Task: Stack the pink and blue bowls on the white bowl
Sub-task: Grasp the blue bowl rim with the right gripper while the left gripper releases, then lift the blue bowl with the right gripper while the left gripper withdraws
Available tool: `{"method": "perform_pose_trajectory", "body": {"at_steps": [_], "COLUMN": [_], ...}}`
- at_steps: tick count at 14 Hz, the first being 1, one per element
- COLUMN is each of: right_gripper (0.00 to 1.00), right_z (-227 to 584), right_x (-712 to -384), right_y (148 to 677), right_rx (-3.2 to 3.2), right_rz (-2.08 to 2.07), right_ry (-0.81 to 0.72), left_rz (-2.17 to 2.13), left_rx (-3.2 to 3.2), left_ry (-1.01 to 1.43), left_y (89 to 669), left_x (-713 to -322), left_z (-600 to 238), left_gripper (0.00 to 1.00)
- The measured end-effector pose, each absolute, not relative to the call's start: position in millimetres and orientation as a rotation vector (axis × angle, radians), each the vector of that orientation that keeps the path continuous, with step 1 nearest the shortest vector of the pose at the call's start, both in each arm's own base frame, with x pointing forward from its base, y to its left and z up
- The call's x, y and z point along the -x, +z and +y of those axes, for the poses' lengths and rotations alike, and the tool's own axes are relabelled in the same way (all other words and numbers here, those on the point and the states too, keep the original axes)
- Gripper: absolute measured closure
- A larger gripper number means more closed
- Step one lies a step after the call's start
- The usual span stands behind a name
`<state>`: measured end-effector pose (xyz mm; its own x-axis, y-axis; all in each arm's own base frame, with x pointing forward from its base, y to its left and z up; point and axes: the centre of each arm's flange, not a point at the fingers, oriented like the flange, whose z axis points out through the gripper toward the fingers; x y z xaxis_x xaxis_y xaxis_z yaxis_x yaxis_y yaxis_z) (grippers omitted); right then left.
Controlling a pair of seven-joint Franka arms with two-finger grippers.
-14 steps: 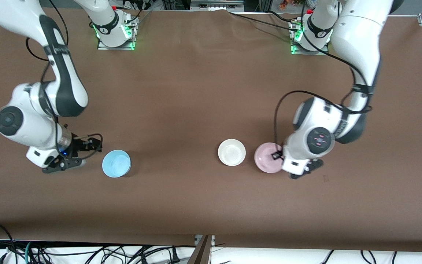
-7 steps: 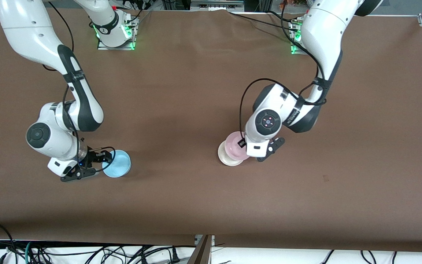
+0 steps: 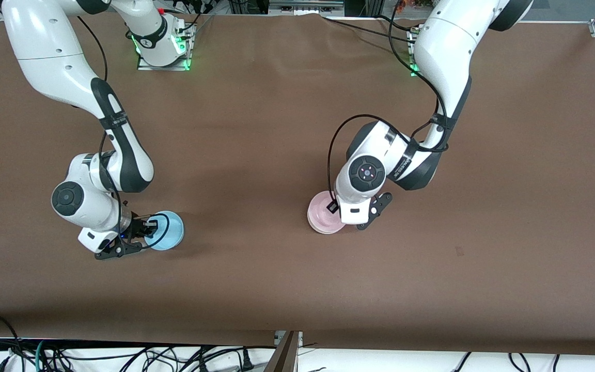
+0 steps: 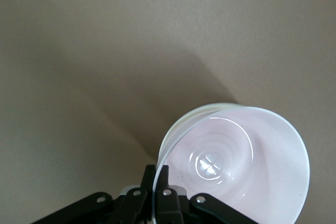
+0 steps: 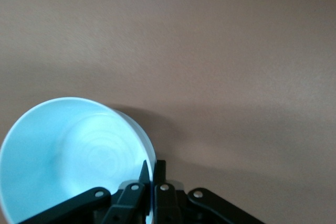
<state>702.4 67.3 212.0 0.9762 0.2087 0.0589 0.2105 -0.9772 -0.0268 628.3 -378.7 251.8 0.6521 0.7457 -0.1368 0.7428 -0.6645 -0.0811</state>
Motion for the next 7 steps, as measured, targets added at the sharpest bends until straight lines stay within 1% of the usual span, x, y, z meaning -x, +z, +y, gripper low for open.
{"method": "perform_pose_trajectory", "body": {"at_steps": [4,7], "right_gripper": [0.96,0.96], "right_z": [85.1,126.2], "right_x": [-713.3,-713.0], "right_y": [245.6,269.7], "right_rx": [3.043,3.032], "right_rz": [-0.214,-0.104], "right_ry": [0.027,0.095], "left_rz": [-1.303,-1.309], "left_rx": [2.842,2.841], "left_ry": [0.237,0.237], "left_y": [243.6,238.3], "left_x": [-640.3,-642.4], "left_z": [-377.2,-378.0], "left_gripper": [0.96,0.96]}}
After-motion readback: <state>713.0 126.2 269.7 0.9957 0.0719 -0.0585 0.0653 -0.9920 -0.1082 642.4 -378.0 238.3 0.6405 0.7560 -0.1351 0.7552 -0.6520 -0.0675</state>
